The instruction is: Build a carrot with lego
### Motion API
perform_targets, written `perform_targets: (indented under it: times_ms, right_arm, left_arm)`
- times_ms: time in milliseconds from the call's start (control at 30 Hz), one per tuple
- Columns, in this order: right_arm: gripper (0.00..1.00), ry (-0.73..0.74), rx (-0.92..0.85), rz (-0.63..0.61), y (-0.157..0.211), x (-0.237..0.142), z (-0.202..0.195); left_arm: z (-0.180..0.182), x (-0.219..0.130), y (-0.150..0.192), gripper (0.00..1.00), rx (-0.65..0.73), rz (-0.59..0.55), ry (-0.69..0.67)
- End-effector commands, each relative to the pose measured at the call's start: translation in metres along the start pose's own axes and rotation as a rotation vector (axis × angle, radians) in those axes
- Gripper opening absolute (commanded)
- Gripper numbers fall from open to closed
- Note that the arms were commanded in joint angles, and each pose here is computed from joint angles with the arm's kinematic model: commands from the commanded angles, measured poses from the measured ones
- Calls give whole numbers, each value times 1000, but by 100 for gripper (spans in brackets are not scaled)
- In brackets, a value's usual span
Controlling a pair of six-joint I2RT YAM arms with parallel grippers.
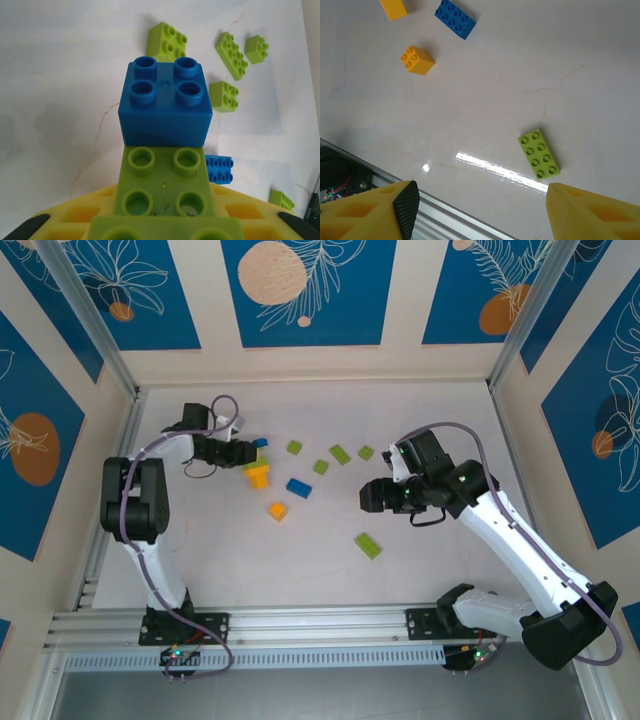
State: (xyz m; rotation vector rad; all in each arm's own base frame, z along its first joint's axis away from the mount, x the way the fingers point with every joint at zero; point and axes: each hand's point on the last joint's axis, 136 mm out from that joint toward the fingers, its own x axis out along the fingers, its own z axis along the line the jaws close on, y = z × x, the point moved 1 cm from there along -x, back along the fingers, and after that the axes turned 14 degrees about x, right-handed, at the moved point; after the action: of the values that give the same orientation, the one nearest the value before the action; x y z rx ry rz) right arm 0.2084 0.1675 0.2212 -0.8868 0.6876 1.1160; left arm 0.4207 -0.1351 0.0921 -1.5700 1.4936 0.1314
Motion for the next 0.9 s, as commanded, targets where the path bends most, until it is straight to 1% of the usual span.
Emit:
perform_targets:
  times_ms: [0, 400, 867]
  right_arm:
    - [69, -26, 9, 15, 3, -1, 2]
    - [69, -15, 29, 35, 5, 8, -3]
    - [69, -12, 41, 50, 8, 16, -7]
  left_arm:
    - [1, 1, 0, 38, -1, 23, 29]
    - [20, 7, 1, 41, -26, 67, -9]
    - [35, 14, 0, 44, -47, 83, -8]
